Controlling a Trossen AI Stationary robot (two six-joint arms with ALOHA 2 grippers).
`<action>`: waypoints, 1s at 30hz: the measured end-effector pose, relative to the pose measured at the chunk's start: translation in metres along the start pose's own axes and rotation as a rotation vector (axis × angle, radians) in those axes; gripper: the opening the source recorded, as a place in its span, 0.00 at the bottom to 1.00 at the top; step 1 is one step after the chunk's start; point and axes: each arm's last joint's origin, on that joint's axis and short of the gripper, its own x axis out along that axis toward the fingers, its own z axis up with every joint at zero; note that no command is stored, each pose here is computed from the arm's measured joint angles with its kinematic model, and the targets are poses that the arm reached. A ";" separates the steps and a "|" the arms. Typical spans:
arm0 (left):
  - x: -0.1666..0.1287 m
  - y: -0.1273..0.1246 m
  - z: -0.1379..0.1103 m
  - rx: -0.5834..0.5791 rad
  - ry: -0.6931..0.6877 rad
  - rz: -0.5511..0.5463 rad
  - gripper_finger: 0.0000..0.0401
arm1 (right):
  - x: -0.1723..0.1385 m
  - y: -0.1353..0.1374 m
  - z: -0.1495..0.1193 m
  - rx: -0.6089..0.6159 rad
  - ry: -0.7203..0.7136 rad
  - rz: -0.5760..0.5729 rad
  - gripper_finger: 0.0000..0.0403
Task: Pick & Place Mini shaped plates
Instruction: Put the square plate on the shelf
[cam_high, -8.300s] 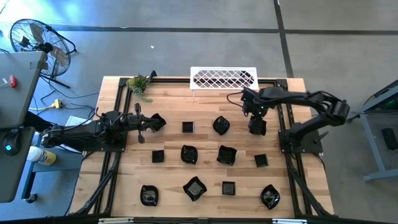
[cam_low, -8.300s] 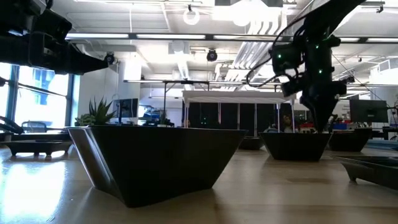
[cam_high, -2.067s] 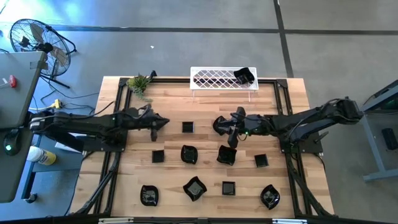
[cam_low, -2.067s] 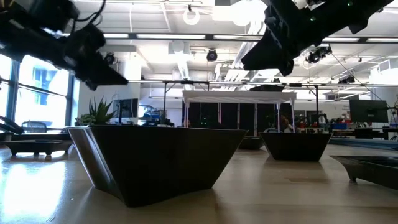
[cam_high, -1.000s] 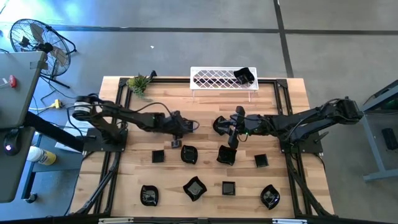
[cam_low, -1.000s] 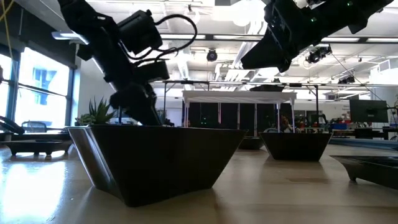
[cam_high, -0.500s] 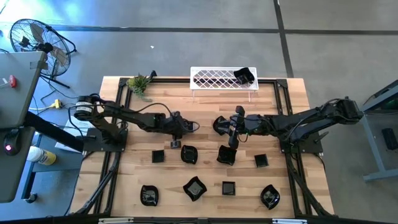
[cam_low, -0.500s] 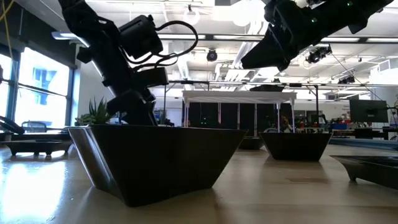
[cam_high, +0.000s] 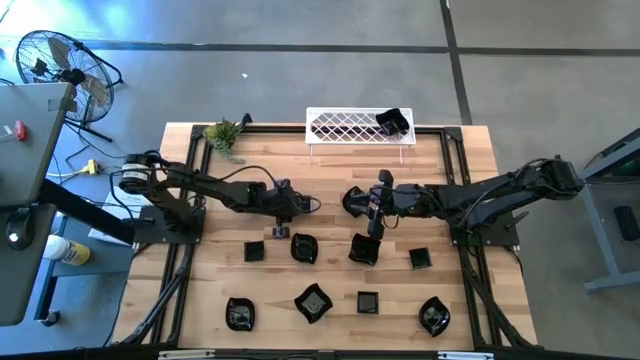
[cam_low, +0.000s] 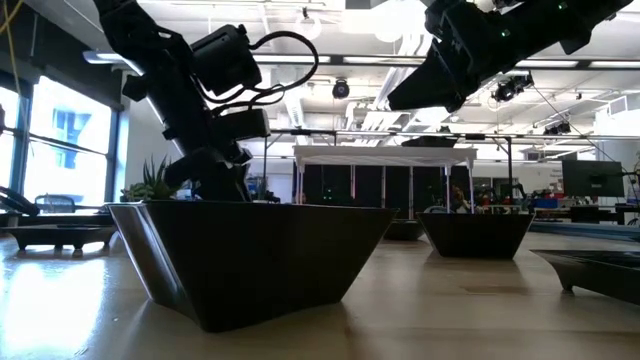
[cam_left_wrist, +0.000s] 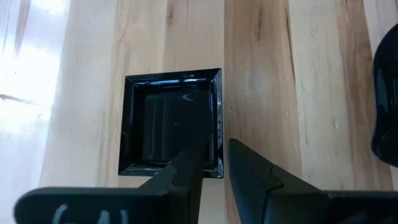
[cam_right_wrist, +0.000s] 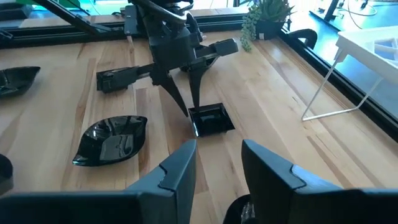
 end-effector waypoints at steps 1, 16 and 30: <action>0.000 0.000 0.000 0.000 0.000 0.000 0.17 | 0.000 0.000 0.000 0.000 0.000 0.000 0.31; 0.012 -0.001 -0.004 0.004 0.018 0.033 0.17 | 0.000 0.000 0.001 0.002 -0.009 0.002 0.31; -0.003 0.001 0.004 0.003 -0.042 -0.011 0.13 | 0.000 0.000 0.002 0.004 -0.015 0.003 0.31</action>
